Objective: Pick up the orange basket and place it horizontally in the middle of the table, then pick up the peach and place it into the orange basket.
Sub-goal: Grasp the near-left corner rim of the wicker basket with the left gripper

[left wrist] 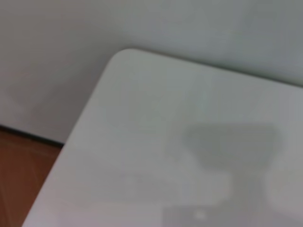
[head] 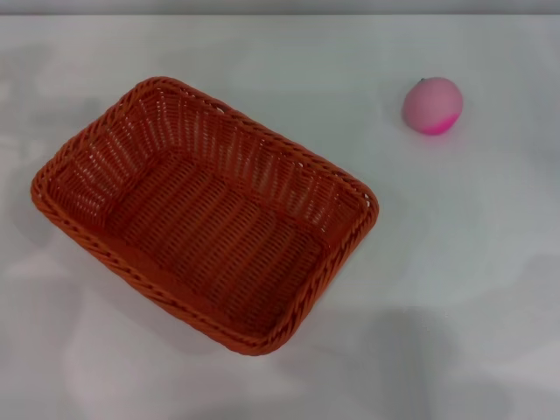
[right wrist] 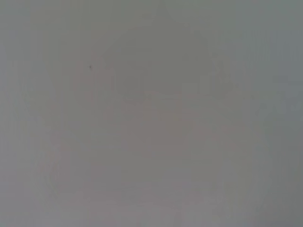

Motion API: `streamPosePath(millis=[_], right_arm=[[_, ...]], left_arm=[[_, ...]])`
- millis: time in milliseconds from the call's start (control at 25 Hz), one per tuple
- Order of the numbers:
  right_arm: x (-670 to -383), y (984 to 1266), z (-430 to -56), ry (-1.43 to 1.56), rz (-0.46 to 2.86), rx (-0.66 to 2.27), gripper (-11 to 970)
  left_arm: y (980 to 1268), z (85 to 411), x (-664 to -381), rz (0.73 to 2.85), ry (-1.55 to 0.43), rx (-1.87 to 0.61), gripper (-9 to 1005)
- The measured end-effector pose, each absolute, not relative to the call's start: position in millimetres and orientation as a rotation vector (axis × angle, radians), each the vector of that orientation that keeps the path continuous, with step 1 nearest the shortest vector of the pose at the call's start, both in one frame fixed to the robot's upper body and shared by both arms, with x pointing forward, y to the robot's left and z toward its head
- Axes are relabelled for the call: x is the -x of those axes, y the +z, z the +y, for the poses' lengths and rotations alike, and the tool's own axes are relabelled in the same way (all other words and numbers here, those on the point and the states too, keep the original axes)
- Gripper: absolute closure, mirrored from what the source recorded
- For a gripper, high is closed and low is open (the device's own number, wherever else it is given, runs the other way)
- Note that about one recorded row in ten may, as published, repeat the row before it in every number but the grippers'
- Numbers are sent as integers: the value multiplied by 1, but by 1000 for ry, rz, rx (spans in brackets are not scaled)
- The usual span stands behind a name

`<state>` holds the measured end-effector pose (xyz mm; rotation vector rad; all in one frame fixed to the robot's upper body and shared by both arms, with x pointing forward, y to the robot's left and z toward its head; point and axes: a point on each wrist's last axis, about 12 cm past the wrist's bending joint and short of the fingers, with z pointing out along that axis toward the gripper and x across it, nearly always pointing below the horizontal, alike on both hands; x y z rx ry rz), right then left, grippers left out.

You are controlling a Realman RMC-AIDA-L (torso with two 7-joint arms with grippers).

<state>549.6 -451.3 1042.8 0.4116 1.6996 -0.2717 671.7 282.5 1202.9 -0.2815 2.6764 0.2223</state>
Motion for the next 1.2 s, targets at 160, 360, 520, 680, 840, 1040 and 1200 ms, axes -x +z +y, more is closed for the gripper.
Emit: streamPosePath(millis=[160,360,520,680,840,1040,1200], right_arm=[[-548,1042,-452,-274,1702,-414,92],[-546,1040,-452,-275,1708,-418,92],[-546,1038,-452,-277,1722,-425,92],[-545,1036,-452,-280,1738,-433,93],[-545,1036,-453,-281,1743,-436,93],[-545,1035,-452,-279,1744,-436,93],[-545,1034,-451,-279,1750,-439,93]], left_arm=[[1211,271,-675,2676,219,233,109],[1221,248,-679,2684,226,138,109],[1228,232,-678,2706,222,79,108],[1233,223,-674,2729,232,35,109],[1242,214,-669,2734,225,-10,118],[1245,203,-665,2750,228,-69,124],[1248,192,-665,2753,223,-124,124]])
